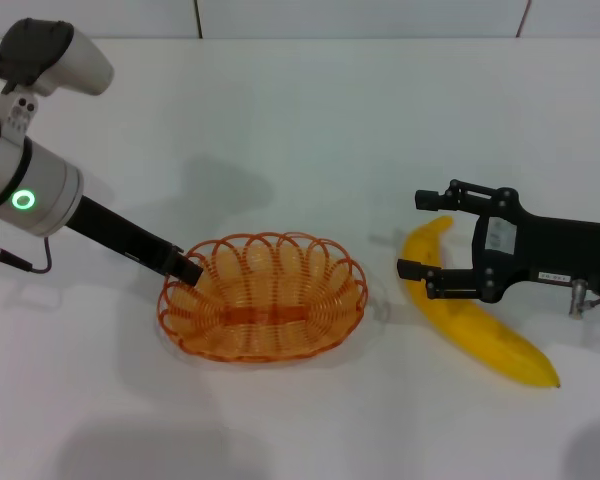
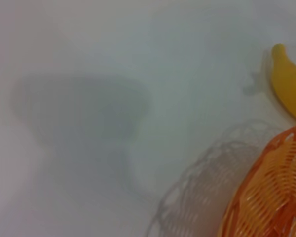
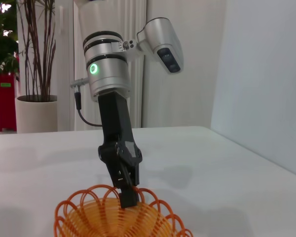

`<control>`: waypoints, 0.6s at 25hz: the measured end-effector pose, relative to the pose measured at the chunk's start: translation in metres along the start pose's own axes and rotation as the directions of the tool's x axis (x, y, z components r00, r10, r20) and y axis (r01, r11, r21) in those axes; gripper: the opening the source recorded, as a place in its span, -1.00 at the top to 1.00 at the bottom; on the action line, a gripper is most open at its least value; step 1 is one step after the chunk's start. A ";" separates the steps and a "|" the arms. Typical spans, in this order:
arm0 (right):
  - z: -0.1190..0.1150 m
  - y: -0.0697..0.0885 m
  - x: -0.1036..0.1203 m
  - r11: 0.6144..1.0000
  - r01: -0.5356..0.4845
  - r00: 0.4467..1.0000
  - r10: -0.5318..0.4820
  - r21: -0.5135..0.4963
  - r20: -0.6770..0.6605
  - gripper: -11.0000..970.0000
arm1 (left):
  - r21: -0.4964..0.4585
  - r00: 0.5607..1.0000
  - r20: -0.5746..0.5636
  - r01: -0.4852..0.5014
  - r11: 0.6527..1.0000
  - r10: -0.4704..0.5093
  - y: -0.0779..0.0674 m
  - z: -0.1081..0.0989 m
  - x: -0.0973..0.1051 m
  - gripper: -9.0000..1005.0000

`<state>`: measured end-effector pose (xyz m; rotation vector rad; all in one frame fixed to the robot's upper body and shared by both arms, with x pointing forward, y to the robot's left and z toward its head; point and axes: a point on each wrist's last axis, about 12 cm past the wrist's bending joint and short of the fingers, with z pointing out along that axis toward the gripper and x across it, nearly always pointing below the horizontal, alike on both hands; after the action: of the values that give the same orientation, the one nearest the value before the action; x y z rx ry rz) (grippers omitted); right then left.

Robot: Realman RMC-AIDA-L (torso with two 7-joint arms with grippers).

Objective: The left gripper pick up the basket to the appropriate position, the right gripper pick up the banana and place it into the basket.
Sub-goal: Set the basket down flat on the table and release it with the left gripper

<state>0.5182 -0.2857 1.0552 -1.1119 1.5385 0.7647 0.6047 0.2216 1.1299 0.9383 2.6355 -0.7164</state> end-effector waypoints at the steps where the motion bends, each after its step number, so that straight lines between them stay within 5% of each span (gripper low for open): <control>1: 0.001 0.000 0.000 1.000 -0.002 1.000 0.002 -0.001 0.001 -0.76 | -0.001 1.000 0.000 0.000 1.000 0.000 0.000 0.000 0.000 0.68; 15: 0.001 0.000 0.000 1.000 -0.004 1.000 0.004 -0.003 0.002 -0.76 | -0.017 1.000 -0.025 -0.002 1.000 0.002 0.001 0.005 0.001 0.62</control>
<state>0.5188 -0.2845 1.0550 -1.1103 1.5385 0.7708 0.6053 0.2205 1.1250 0.9510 2.6574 -0.6851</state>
